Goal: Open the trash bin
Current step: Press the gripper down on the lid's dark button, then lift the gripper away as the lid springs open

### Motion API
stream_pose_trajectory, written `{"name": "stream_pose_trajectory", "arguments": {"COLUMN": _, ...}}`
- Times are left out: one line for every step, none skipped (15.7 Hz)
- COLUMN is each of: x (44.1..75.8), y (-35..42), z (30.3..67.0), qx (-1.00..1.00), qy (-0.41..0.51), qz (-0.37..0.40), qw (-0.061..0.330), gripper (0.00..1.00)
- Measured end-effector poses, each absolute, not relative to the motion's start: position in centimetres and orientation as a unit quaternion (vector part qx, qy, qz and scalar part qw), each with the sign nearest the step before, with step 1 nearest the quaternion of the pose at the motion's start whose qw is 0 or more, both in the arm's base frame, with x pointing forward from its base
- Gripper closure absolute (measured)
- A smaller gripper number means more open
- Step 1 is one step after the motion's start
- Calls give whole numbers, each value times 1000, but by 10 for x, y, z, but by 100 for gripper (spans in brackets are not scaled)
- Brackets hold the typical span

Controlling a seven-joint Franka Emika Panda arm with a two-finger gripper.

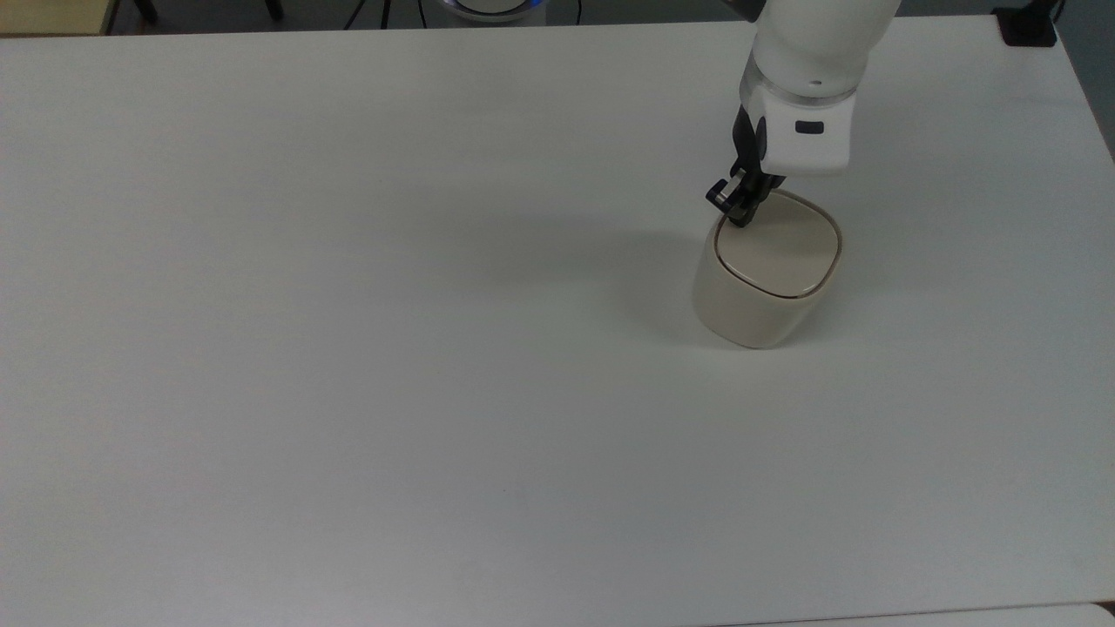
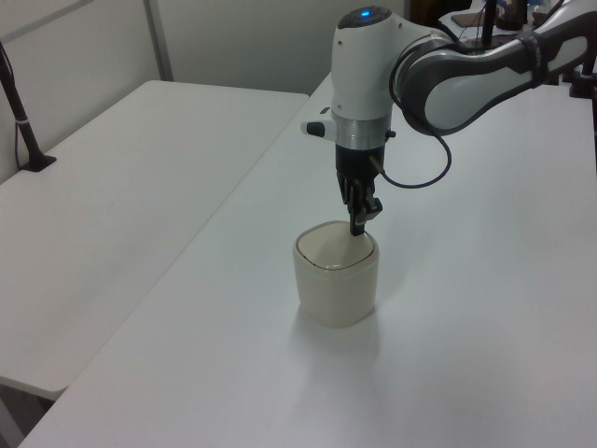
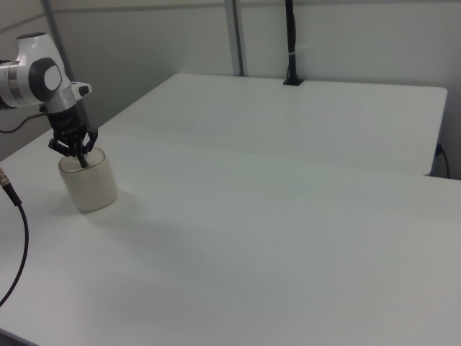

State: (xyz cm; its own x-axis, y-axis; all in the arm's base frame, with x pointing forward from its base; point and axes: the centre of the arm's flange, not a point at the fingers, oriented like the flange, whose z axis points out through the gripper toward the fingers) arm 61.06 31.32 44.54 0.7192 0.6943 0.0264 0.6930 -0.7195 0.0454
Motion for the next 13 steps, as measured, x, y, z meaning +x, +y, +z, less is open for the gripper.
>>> {"name": "stream_pose_trajectory", "arguments": {"x": 611, "y": 315, "z": 445, "qx": 926, "qy": 375, "qz": 21, "qw": 17, "gripper": 96}}
{"name": "stream_pose_trajectory", "arguments": {"x": 612, "y": 316, "z": 444, "qx": 926, "qy": 377, "qz": 22, "qw": 20, "gripper": 96}}
{"name": "stream_pose_trajectory", "arguments": {"x": 614, "y": 317, "z": 443, "qx": 925, "qy": 378, "qz": 23, "qw": 23, "gripper": 97}}
{"name": "stream_pose_trajectory", "arguments": {"x": 615, "y": 316, "z": 444, "qx": 926, "qy": 377, "qz": 24, "qw": 24, "gripper": 97}}
{"name": "stream_pose_trajectory", "arguments": {"x": 617, "y": 314, "z": 448, "qx": 926, "qy": 375, "qz": 28, "qw": 24, "gripper": 97}}
{"name": "stream_pose_trajectory", "arguments": {"x": 619, "y": 312, "z": 457, "qx": 927, "qy": 372, "qz": 37, "qw": 25, "gripper": 96}}
{"name": "stream_pose_trajectory", "arguments": {"x": 620, "y": 309, "z": 470, "qx": 928, "qy": 369, "qz": 45, "qw": 25, "gripper": 96}}
{"name": "stream_pose_trajectory", "arguments": {"x": 618, "y": 303, "z": 486, "qx": 930, "qy": 365, "qz": 47, "qw": 26, "gripper": 95}}
{"name": "stream_pose_trajectory", "arguments": {"x": 614, "y": 292, "z": 504, "qx": 933, "qy": 358, "qz": 40, "qw": 28, "gripper": 92}}
{"name": "stream_pose_trajectory", "arguments": {"x": 610, "y": 277, "z": 521, "qx": 936, "qy": 348, "qz": 32, "qw": 30, "gripper": 92}}
{"name": "stream_pose_trajectory", "arguments": {"x": 605, "y": 258, "z": 540, "qx": 941, "qy": 336, "qz": 24, "qw": 32, "gripper": 89}}
{"name": "stream_pose_trajectory", "arguments": {"x": 600, "y": 238, "z": 556, "qx": 946, "qy": 323, "qz": 14, "qw": 33, "gripper": 89}}
{"name": "stream_pose_trajectory", "arguments": {"x": 594, "y": 216, "z": 571, "qx": 951, "qy": 309, "qz": 0, "qw": 34, "gripper": 82}}
